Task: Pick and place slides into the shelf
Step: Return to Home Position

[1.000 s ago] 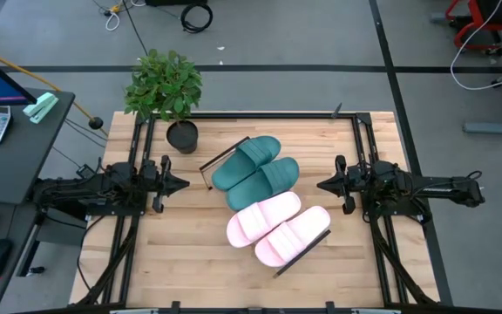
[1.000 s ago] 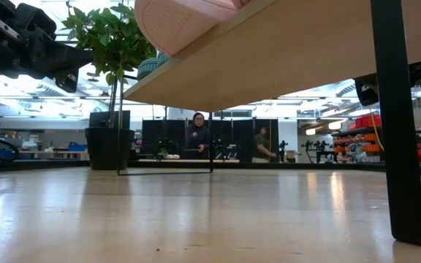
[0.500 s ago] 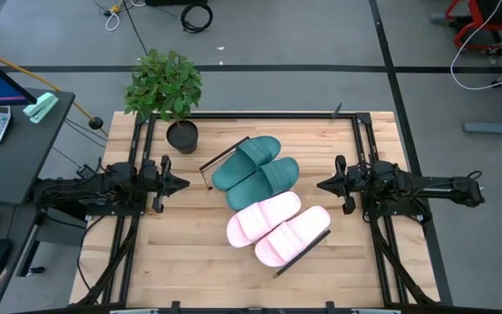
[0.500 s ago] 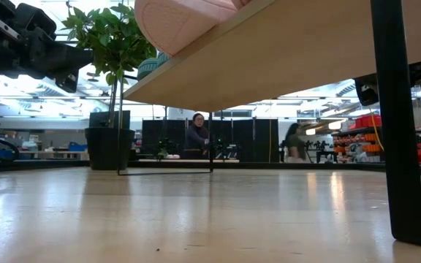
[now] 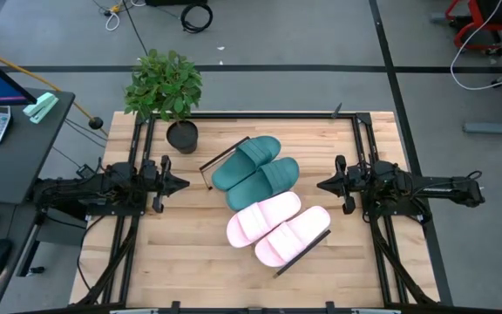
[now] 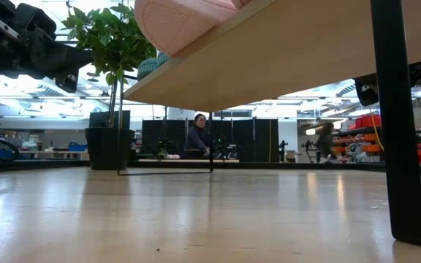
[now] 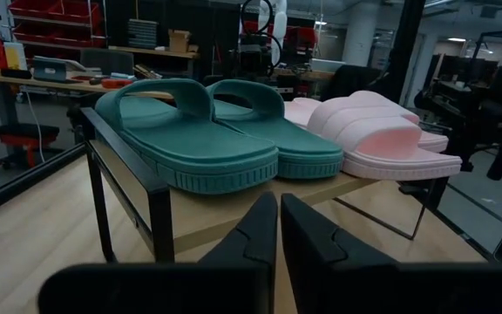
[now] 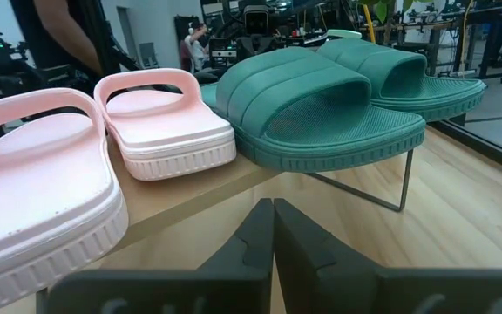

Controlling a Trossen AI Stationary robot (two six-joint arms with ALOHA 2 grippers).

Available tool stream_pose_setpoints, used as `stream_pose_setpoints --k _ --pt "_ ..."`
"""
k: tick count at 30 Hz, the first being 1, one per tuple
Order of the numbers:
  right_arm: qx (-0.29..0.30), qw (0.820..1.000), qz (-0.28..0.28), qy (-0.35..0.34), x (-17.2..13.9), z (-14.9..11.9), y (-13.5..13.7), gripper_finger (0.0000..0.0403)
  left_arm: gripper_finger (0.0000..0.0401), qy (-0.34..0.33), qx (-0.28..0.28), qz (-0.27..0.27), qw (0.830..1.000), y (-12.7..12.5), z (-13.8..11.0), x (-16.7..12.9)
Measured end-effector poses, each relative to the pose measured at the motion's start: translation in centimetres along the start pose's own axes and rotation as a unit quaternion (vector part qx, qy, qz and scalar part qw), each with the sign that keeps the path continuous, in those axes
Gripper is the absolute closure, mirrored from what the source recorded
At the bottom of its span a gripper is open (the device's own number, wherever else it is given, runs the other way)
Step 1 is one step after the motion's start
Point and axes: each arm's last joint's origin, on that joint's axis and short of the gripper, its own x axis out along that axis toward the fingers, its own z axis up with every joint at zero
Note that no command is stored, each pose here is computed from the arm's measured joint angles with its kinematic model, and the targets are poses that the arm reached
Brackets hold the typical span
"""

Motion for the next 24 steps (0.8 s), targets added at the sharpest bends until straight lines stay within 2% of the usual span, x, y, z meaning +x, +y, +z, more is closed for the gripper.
stream_pose_setpoints --k 9,24 --pt "0.0 1.0 0.0 0.0 0.0 0.0 0.0 0.0386 0.0365 0.0 0.0 0.0 1.0 0.0 0.0 0.0" --pt "0.0 1.0 0.0 0.0 0.0 0.0 0.0 0.0385 0.0383 0.0 0.0 0.0 1.0 0.0 0.0 0.0"
